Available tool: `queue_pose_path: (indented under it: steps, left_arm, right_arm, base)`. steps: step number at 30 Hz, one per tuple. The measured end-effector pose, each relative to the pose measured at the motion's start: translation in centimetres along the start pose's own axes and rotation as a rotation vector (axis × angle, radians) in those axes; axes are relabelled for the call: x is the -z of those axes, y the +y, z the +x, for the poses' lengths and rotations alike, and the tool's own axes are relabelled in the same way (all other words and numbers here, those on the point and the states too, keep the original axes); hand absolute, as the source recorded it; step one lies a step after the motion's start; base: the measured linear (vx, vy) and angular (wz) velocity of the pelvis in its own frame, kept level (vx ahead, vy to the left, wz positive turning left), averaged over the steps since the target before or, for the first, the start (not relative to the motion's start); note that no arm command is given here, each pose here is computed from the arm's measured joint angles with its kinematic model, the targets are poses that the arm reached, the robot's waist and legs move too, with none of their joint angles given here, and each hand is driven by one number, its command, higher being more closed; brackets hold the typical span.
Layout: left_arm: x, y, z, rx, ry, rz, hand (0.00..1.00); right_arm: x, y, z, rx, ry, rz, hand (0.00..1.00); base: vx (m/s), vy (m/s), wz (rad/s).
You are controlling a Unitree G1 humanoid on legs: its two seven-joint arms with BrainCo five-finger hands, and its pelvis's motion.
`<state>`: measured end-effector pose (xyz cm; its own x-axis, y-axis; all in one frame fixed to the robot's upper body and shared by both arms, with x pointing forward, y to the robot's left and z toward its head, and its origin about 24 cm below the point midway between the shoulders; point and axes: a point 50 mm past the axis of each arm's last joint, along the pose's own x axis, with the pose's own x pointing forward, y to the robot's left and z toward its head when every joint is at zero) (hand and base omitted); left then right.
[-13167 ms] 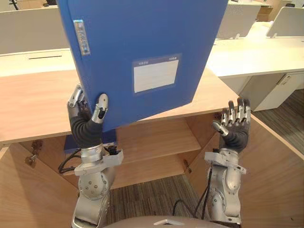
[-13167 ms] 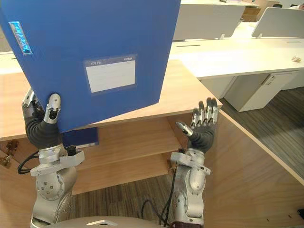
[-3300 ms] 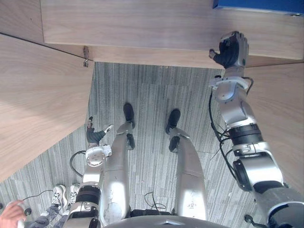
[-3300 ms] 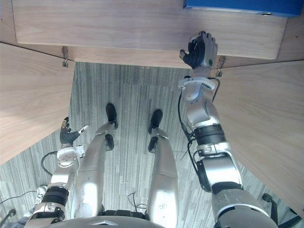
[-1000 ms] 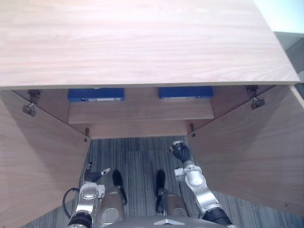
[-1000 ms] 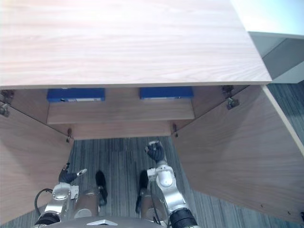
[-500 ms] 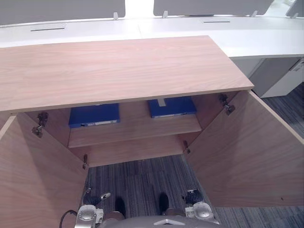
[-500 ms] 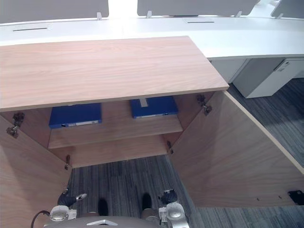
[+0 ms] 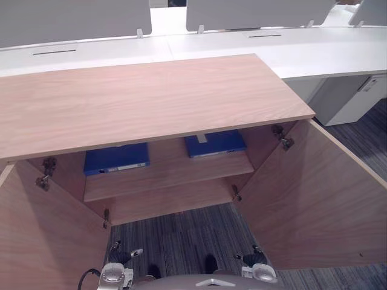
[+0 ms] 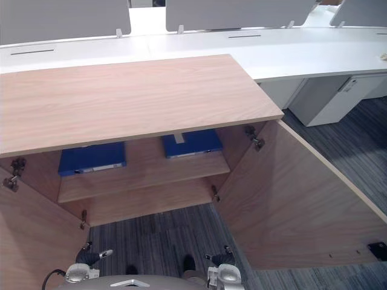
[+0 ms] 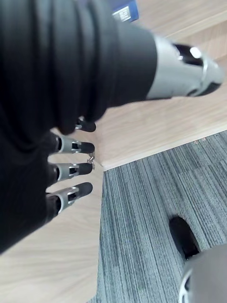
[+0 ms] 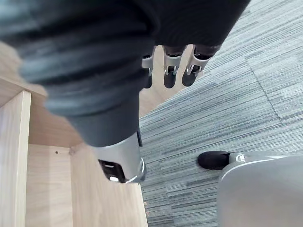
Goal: Walk over to the cabinet, pick up the folder, carry it to the office cabinet, place the folder inside the office cabinet, then close the office cabinet door
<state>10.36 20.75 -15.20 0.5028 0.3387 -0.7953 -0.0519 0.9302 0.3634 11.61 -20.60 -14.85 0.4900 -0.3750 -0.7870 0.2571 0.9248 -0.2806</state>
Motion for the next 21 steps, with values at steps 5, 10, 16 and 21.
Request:
queue_pose_path:
  steps: [5,10,16,21]
  left_arm:
    - [-0.1,0.1,0.1,-0.002,0.013,0.012,0.0]
    - [-0.4,0.7,0.3,-0.018,0.007,0.019,0.0]
    - [-1.4,1.0,0.6,-0.023,-0.021,0.022,0.0]
    - [-3.1,0.3,0.8,0.008,-0.074,0.047,0.0]
  right_arm:
    - [-0.1,-1.7,0.1,0.069,0.003,0.144,0.0]
    - [-1.0,-5.6,-0.5,0.234,-0.079,0.335,0.0]
    - [-3.9,-10.0,-1.7,0.401,-0.257,0.505,0.0]
    - [-8.1,-12.6,-2.4,0.45,-0.433,0.531,0.0]
  base:
    - [-0.01,0.007,-0.57]
    - [0.04,-0.002,-0.75]
    - [0.08,-0.018,-0.64]
    - [0.06,-0.028,-0.48]
